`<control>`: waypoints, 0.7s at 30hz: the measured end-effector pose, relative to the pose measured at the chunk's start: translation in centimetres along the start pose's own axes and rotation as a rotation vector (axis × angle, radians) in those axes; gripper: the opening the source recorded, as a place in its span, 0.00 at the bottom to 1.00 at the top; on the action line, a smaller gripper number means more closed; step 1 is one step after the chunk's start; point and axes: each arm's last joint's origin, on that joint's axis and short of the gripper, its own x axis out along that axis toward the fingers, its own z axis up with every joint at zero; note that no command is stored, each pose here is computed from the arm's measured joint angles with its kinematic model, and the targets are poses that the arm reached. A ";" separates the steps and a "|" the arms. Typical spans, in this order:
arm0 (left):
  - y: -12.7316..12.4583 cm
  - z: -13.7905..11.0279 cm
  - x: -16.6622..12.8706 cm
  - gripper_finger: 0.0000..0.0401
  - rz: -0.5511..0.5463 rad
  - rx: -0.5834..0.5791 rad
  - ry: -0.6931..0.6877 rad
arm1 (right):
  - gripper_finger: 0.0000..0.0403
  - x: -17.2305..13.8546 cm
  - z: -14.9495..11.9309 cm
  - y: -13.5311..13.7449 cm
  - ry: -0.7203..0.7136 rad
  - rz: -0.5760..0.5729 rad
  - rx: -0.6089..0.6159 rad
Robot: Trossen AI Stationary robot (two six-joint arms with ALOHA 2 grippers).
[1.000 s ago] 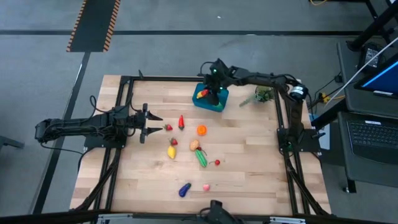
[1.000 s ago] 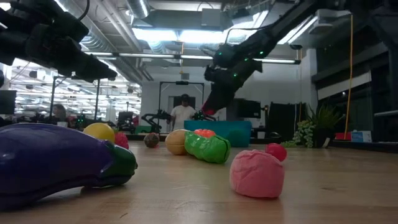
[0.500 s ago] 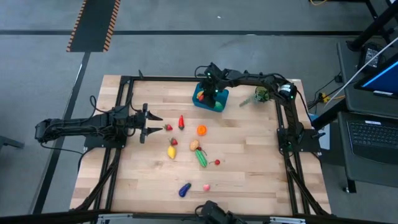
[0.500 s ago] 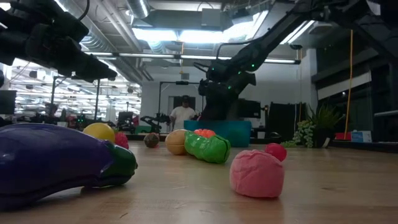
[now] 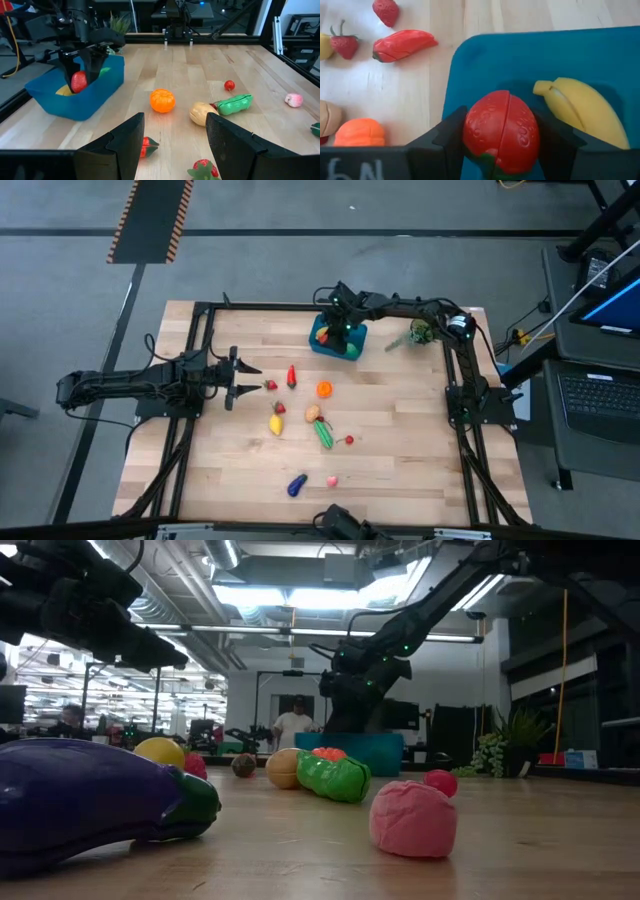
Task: Pick and placing Produce into tupperware
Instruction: Put the bottom red strawberry into the blue bin, then put the yellow lemon into the blue bin
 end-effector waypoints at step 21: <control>0.0 0.0 0.0 0.51 0.000 0.000 0.000 | 0.64 0.0 0.2 0.0 -0.019 -0.010 0.067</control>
